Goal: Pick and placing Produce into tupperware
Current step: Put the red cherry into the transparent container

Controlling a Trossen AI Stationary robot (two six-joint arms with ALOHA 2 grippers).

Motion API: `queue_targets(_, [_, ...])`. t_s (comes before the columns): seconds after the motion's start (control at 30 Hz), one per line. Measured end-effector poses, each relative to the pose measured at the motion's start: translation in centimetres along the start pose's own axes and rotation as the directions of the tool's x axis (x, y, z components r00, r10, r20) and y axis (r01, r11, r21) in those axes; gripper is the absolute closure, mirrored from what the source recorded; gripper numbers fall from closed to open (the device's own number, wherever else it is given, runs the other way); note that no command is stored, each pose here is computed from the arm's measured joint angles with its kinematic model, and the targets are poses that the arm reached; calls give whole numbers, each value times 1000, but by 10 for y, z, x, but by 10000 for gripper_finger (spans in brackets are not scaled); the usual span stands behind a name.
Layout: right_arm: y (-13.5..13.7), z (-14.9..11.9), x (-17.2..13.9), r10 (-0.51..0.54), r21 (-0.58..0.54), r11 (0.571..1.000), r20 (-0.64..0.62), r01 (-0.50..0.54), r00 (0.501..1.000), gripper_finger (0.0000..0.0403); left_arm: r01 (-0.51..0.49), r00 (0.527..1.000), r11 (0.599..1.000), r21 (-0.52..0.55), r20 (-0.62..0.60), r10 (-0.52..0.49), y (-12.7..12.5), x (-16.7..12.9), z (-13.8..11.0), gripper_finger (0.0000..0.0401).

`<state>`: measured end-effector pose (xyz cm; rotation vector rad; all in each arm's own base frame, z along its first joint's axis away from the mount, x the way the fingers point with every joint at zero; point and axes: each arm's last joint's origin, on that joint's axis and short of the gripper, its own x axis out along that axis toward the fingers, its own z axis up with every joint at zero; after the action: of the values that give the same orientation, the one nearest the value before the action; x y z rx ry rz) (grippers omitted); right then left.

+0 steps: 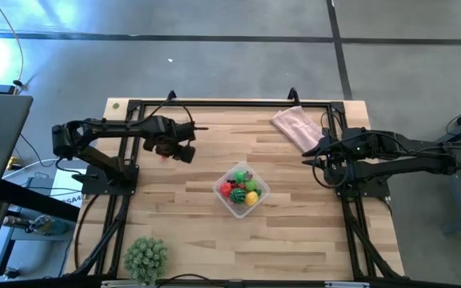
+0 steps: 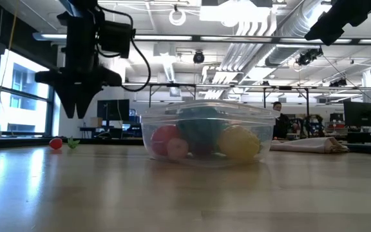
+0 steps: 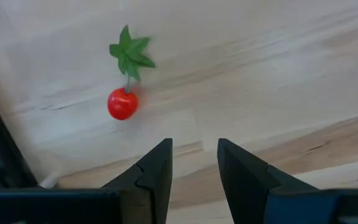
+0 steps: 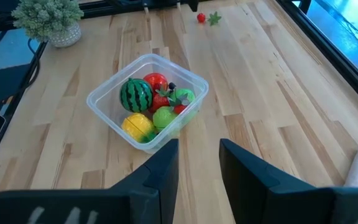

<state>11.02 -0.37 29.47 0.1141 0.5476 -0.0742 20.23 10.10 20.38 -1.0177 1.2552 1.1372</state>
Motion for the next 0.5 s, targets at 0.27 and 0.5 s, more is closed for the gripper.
queue_targets(0.27, [0,0,0,0,1,1000,0,0,1000,297,-28,998,999,-42,49,30,18,-2,1,283])
queue_targets(0.5, [0,0,0,0,0,1000,0,0,1000,297,-6,1000,994,-109,25,9,43,13,-2,283])
